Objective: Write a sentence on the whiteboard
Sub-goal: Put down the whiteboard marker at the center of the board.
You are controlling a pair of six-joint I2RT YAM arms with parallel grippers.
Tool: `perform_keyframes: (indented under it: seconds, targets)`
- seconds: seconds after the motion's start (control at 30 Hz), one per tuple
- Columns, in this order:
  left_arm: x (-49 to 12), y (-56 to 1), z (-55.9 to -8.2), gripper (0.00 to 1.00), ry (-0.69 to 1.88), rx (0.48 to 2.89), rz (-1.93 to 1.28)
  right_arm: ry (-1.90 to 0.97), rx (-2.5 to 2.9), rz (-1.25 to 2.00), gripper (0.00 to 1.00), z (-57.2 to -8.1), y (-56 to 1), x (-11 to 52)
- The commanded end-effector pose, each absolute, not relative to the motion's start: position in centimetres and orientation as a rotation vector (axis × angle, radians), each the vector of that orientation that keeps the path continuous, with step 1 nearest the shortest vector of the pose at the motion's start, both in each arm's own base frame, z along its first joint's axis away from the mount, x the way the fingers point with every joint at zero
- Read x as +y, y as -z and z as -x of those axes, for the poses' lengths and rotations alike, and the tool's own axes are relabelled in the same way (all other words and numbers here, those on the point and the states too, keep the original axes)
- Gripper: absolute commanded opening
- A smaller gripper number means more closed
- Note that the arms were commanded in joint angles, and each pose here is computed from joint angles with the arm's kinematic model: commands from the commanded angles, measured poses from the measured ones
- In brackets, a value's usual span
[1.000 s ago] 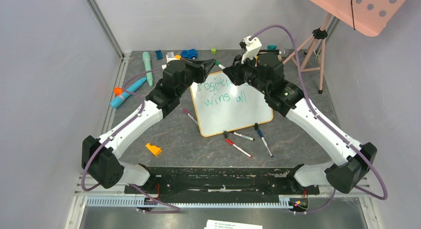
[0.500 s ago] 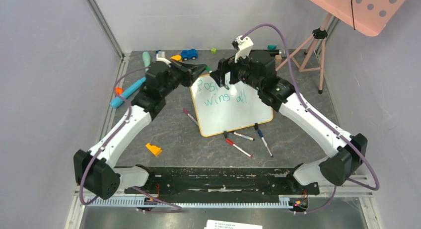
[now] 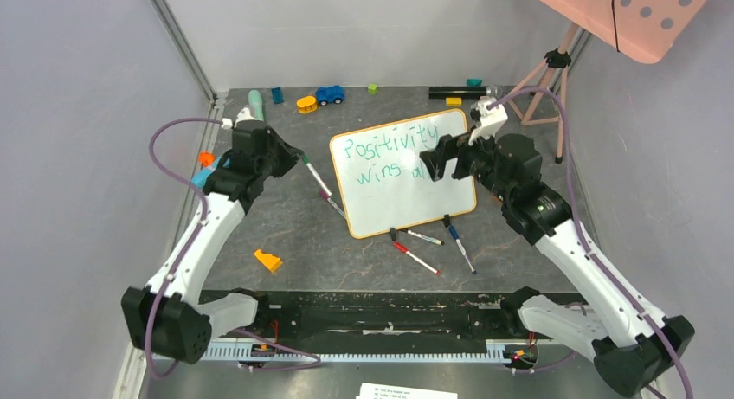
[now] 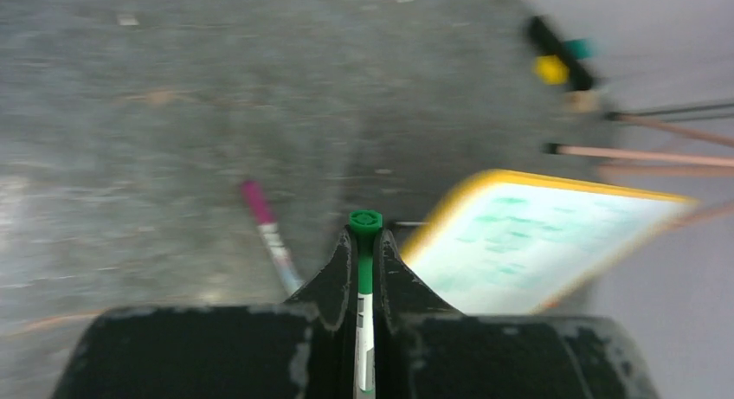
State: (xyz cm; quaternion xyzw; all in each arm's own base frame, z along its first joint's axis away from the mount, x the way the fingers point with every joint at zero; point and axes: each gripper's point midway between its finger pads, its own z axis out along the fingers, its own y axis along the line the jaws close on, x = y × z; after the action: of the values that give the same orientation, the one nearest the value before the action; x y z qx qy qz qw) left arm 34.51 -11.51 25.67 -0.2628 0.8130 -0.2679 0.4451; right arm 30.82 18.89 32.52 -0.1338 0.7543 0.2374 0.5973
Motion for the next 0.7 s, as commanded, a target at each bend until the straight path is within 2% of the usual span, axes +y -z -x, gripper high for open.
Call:
perform_keyframes:
  seconds: [0.0, 0.13, 0.4, 0.57, 0.67]
  targets:
    - [-6.6, -17.8, -34.0, 0.02, 0.158, 2.248, 0.506, -0.302, 1.802, 0.258, 0.97, -30.5, -28.8, 14.3]
    - [-6.1, -13.7, -34.9, 0.03, 0.025, 2.391, 0.427, -0.188, 1.800, 0.204, 0.96, -29.6, -26.9, 11.4]
    - [-7.0, -7.5, -36.1, 0.12, -0.027, 2.575, 0.389, -0.029, 1.822, 0.044, 0.95, -27.8, -22.0, 6.8]
    - [-6.5, -5.6, -35.9, 0.27, -0.078, 2.611, 0.358, 0.019, 1.849, -0.074, 0.95, -26.9, -18.9, 4.7]
    - [-6.6, -5.5, -35.7, 0.42, -0.059, 2.601, 0.344, 0.042, 1.858, -0.141, 0.94, -26.4, -17.6, 3.6]
